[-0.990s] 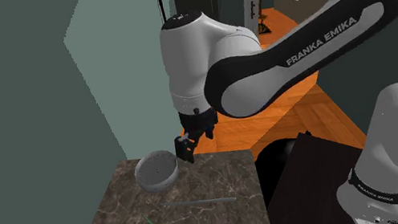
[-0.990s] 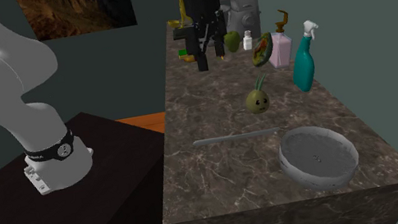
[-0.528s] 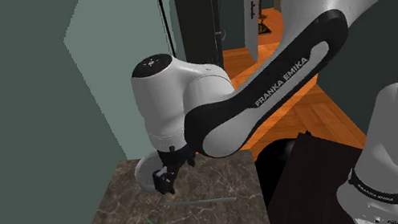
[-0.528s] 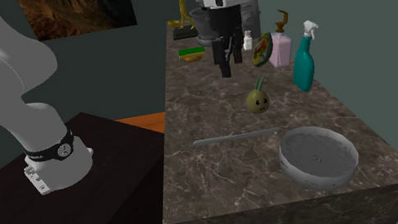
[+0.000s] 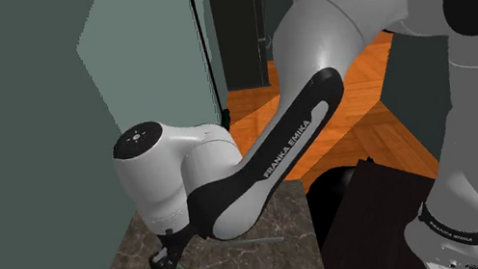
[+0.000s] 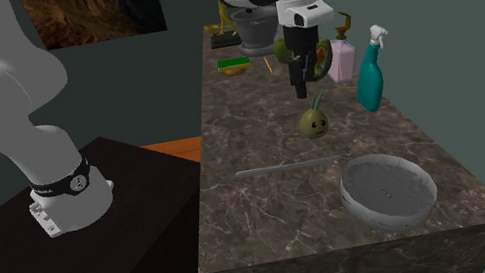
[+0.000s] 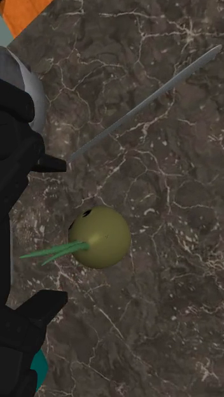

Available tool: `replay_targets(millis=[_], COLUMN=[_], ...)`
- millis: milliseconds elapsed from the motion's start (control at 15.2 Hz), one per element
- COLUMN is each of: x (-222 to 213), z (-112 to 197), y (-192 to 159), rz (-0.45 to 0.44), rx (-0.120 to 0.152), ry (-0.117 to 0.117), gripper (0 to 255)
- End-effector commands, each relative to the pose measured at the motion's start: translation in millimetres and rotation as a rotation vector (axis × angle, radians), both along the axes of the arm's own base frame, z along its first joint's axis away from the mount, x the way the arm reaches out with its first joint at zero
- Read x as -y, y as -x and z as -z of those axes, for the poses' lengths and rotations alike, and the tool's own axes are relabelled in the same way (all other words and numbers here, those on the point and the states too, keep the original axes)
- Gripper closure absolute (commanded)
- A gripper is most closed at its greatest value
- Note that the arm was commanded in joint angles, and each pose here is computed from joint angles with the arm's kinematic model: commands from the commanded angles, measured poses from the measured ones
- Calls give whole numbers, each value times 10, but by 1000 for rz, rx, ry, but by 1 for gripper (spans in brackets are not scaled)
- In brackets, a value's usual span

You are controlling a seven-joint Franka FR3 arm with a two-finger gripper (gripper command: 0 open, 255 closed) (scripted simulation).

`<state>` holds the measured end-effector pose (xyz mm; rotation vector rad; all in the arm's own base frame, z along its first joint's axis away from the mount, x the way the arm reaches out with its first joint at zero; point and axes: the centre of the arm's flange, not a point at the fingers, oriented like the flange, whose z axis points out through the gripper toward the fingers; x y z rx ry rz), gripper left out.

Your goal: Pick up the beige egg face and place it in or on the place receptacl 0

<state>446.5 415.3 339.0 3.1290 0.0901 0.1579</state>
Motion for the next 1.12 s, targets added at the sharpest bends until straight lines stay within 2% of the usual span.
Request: replay_targets(millis=[0, 528, 1056], x=[-205, -243, -243], z=[128, 549, 548], y=[-48, -96, -96], rz=[-9, -10, -10], rx=[-1, -1, -1], ry=[-5, -6, -6], gripper=[0, 0, 0])
